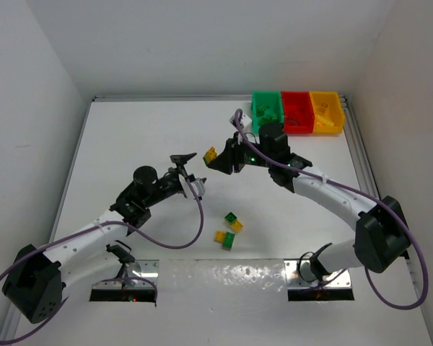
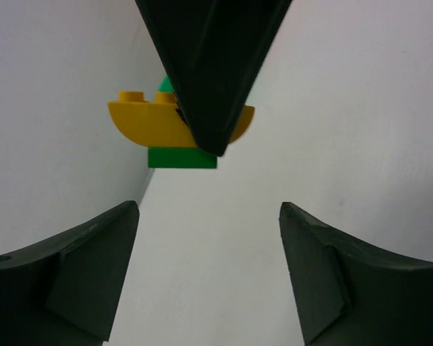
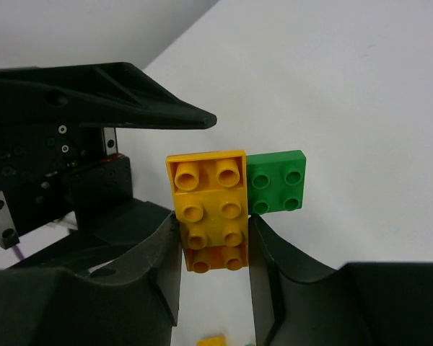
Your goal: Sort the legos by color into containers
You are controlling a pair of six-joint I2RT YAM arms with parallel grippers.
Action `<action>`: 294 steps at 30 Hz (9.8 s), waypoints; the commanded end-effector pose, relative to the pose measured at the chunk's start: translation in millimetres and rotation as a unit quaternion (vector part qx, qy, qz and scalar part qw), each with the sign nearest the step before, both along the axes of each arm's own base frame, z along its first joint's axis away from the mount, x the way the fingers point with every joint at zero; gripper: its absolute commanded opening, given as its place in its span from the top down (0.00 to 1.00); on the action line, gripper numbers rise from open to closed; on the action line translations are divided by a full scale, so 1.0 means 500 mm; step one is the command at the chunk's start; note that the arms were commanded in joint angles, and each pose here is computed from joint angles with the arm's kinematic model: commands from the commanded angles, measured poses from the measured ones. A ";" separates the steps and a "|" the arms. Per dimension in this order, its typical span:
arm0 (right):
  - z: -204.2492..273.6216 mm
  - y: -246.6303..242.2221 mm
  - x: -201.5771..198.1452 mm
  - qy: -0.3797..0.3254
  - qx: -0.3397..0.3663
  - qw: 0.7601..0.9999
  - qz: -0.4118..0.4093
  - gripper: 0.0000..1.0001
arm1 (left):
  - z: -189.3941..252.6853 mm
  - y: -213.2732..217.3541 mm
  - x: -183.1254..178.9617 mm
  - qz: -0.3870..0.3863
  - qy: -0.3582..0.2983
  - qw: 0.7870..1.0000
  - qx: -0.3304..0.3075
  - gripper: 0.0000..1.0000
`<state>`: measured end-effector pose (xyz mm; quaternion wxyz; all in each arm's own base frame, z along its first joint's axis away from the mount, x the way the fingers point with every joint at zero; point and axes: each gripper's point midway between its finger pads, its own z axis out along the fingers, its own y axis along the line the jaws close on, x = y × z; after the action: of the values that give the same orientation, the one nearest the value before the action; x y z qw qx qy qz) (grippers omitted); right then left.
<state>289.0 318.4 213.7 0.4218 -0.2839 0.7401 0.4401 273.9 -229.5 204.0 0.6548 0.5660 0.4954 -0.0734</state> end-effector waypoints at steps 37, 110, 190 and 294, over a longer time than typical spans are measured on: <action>0.079 0.020 -0.028 -0.006 0.049 0.998 0.036 1.00 | 0.141 -0.047 0.016 -0.030 -0.060 0.995 -0.074 0.63; -0.118 -0.887 0.689 -0.092 -0.425 0.593 -0.678 1.00 | -0.067 0.070 0.157 0.229 0.142 0.960 -0.082 1.00; -0.063 -0.667 0.168 -0.062 -0.237 0.750 -0.615 0.22 | -0.041 -0.440 0.685 0.159 0.053 0.940 -0.297 0.78; 0.029 -0.012 -0.102 -0.235 -0.116 0.959 0.111 1.00 | 0.012 -0.095 -0.119 -0.216 0.226 0.949 -0.038 0.19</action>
<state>253.8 295.6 201.1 0.4834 -0.4620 0.6924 0.2711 225.8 -260.2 182.5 0.5032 0.5632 0.5694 -0.3247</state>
